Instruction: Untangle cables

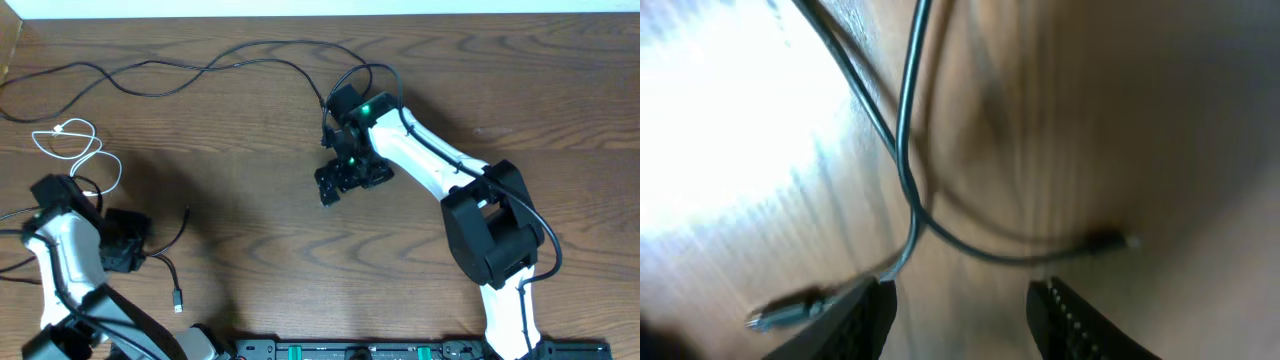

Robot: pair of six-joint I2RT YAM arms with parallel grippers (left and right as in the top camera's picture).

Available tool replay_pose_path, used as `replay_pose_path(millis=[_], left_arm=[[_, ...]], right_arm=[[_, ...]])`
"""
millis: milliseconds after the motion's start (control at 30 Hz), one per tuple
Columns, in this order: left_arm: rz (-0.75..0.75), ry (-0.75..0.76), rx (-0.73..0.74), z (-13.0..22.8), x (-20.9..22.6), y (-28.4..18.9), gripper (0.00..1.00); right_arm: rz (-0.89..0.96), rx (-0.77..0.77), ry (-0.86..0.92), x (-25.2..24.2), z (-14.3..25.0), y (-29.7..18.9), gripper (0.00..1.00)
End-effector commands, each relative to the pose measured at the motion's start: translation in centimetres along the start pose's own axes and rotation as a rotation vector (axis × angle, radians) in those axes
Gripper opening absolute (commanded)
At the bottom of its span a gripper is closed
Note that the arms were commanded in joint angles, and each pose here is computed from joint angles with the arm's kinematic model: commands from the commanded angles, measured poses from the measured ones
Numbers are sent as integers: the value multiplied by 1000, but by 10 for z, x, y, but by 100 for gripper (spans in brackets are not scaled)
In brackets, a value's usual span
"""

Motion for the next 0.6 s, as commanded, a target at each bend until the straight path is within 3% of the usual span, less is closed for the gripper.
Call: replay_pose_path(millis=[0, 167, 200, 233, 267, 567], left_arm=[[72, 87, -91, -8, -18, -43, 49], [433, 370, -120, 20, -73, -90, 61], [492, 424, -128, 28, -82, -98, 73], [539, 478, -139, 36, -90, -107, 93], [563, 520, -148, 44, -97, -113, 98], [573, 945, -279, 99, -138, -135, 98]], right_arm=[[-29, -20, 109, -14, -11, -12, 99], [-127, -61, 172, -28, -26, -40, 99], [-134, -79, 185, -33, -29, -48, 99], [-139, -98, 200, -39, -32, -56, 99], [-144, -114, 214, -45, -33, -65, 99], [-20, -292, 355, -111, -7, -159, 99]])
Point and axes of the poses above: each gripper's point midway between its finger pads, its own y axis out along the fingers, its own x axis along the line the jaws close on, z = x × y, the point moved 1 cm from there along -y, back along the fingers, and after that the axes turned 15 degrees about y, right-handed, at the moved point
